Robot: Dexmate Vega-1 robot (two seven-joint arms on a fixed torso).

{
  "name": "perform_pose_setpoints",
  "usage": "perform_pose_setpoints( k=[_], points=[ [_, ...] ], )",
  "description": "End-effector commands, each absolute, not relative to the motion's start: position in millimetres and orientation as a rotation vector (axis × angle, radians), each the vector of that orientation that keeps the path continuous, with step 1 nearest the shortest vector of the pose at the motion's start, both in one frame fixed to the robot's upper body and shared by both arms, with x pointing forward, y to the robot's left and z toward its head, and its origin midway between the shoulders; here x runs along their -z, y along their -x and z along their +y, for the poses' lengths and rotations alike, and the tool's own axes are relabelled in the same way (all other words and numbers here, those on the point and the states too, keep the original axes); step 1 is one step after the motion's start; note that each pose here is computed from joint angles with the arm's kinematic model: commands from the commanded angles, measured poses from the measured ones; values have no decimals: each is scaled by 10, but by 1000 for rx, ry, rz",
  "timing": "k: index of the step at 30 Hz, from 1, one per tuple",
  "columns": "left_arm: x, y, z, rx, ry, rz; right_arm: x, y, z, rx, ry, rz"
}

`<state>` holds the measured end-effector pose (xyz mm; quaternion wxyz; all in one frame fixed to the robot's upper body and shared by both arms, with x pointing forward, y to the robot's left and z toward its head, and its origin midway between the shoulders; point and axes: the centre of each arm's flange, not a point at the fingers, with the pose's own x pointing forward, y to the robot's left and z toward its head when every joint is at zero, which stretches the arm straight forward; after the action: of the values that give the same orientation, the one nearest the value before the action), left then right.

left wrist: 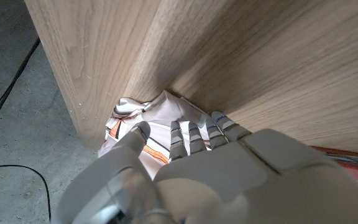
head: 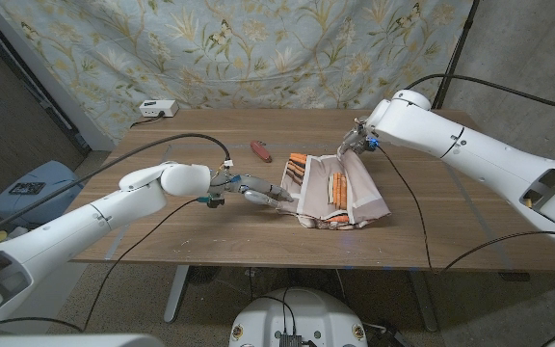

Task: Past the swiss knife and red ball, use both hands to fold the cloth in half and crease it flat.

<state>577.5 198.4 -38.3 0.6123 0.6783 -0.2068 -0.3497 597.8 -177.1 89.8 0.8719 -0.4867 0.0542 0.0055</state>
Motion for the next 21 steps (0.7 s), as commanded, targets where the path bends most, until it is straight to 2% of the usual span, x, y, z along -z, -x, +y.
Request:
perform_pose_setpoints(
  k=[1, 21],
  points=[
    [370, -5799, 2053, 808, -1558, -468, -967, -5920, -1651, -12, 1026, 103],
    [391, -5822, 1981, 823, -1599, -447, -1051, -5818, -1566, -3, 1020, 49]
  ],
)
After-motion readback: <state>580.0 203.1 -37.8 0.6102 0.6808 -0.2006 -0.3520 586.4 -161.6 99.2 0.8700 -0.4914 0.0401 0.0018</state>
